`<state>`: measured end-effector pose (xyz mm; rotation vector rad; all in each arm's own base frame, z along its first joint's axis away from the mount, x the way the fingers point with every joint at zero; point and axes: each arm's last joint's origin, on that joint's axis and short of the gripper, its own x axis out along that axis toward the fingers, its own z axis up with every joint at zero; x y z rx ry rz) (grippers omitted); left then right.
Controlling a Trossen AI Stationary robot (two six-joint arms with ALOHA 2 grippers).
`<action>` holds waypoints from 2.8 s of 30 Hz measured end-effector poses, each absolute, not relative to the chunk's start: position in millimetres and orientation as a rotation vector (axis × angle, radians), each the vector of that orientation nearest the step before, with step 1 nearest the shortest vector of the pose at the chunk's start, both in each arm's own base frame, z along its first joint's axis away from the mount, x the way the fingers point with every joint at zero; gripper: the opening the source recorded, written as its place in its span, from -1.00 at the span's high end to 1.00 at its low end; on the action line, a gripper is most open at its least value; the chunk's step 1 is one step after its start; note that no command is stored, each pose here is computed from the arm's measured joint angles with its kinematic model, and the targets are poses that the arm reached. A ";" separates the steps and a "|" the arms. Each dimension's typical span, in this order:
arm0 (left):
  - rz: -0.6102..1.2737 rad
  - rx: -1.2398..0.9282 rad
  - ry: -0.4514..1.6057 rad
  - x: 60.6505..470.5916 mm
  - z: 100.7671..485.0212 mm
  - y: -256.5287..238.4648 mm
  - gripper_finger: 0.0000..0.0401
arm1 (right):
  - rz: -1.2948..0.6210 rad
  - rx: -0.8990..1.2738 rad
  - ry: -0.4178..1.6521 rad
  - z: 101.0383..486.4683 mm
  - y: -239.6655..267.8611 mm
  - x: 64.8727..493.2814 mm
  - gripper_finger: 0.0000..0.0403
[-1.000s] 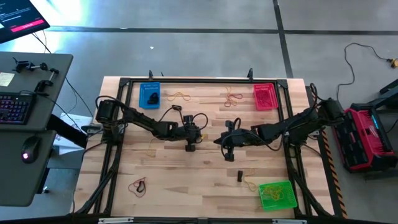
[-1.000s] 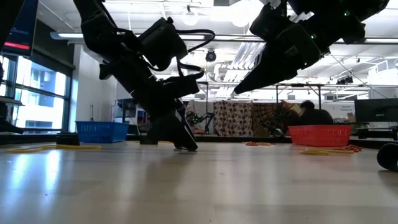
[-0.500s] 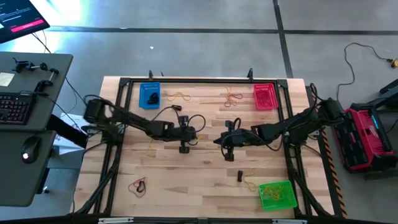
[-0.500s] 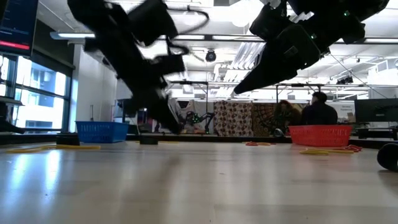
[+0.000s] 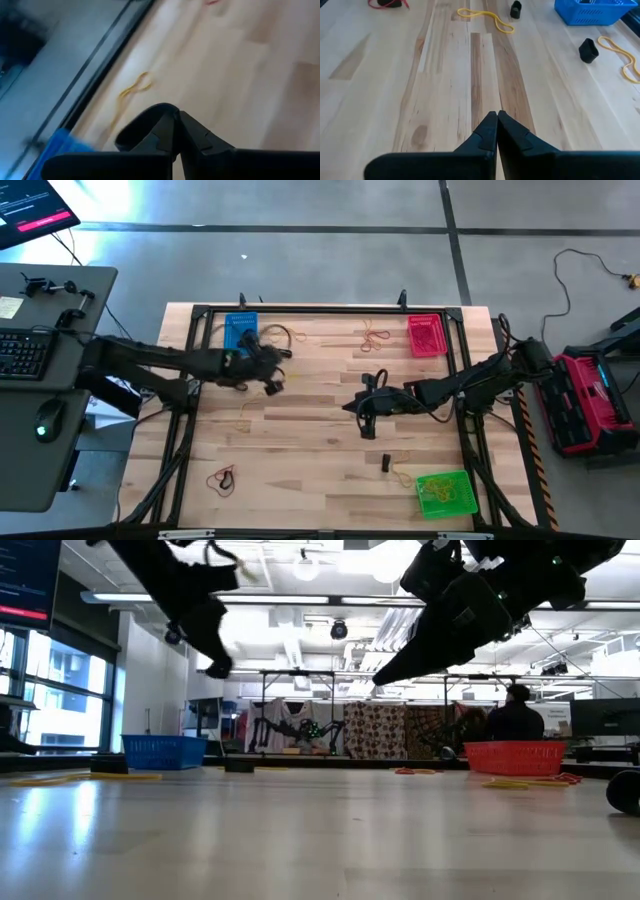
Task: Sort rubber bands into baskets
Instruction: Put the black rubber band into the blue bin, then put the red rubber band into the red bin
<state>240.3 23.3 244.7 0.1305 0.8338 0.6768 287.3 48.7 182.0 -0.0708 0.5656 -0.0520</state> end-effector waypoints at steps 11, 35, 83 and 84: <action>1.058 -0.093 0.916 190.8 252.0 87.2 1.00 | -0.052 -0.066 0.543 183.9 49.0 288.5 1.00; 1.077 -0.399 0.958 149.2 191.0 178.9 1.00 | -0.052 -0.055 0.516 186.1 49.2 289.9 1.00; 1.019 -0.283 0.982 153.8 177.0 200.6 0.43 | -0.130 -0.112 0.512 186.3 46.4 289.8 1.00; 1.002 -0.258 0.997 153.8 178.0 199.4 0.43 | -0.131 -0.113 0.512 186.3 46.3 289.8 1.00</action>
